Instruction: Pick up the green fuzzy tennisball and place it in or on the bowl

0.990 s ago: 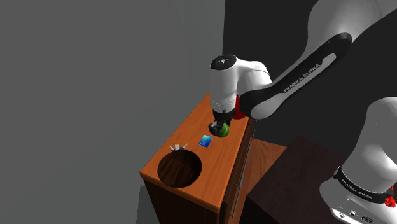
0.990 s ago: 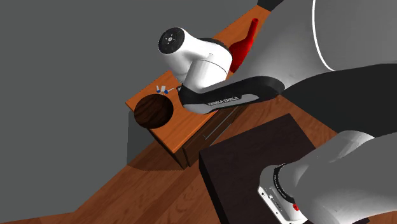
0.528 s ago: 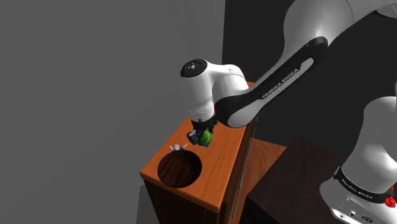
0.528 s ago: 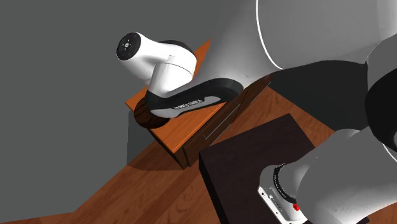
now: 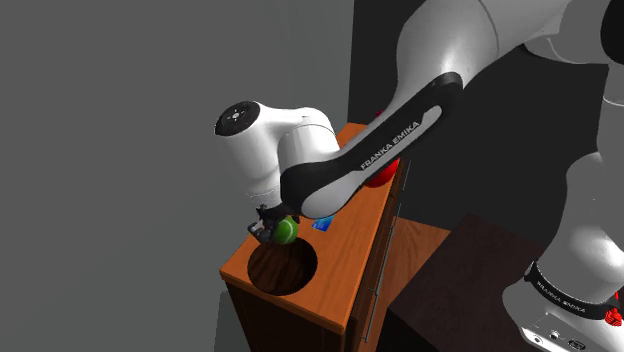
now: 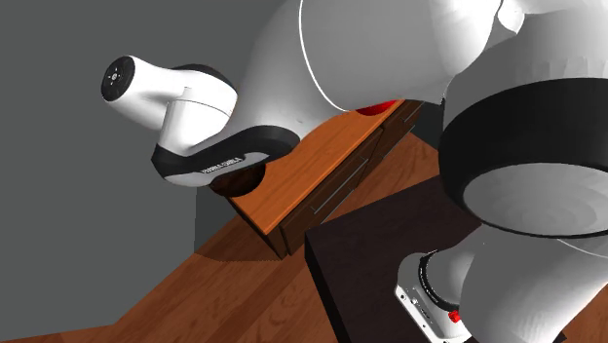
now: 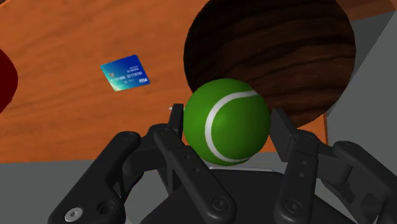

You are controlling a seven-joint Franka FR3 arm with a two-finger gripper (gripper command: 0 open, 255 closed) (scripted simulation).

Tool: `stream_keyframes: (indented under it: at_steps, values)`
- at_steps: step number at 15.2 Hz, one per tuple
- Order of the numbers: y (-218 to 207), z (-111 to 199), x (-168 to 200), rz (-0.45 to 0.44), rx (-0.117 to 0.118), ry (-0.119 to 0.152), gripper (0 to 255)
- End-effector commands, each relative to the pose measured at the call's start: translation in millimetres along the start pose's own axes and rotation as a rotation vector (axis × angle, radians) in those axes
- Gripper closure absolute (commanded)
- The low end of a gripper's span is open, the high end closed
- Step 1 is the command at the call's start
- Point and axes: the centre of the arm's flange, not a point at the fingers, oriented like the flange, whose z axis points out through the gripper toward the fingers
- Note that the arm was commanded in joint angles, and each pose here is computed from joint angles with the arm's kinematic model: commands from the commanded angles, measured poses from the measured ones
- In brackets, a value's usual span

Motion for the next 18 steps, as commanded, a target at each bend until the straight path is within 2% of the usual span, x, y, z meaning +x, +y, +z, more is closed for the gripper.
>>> stream_keyframes:
  at_steps: [1,14,15,16,18]
  values:
    - [-16,3,2,0.001,-0.001,0.000,255]
    - [-35,69,-8,0.001,-0.001,0.000,255]
    - [-33,63,-7,0.001,-0.001,-0.001,255]
    - [-33,63,-7,0.001,-0.001,-0.001,0]
    - [1,78,-38,-0.383,0.103,0.105,0]
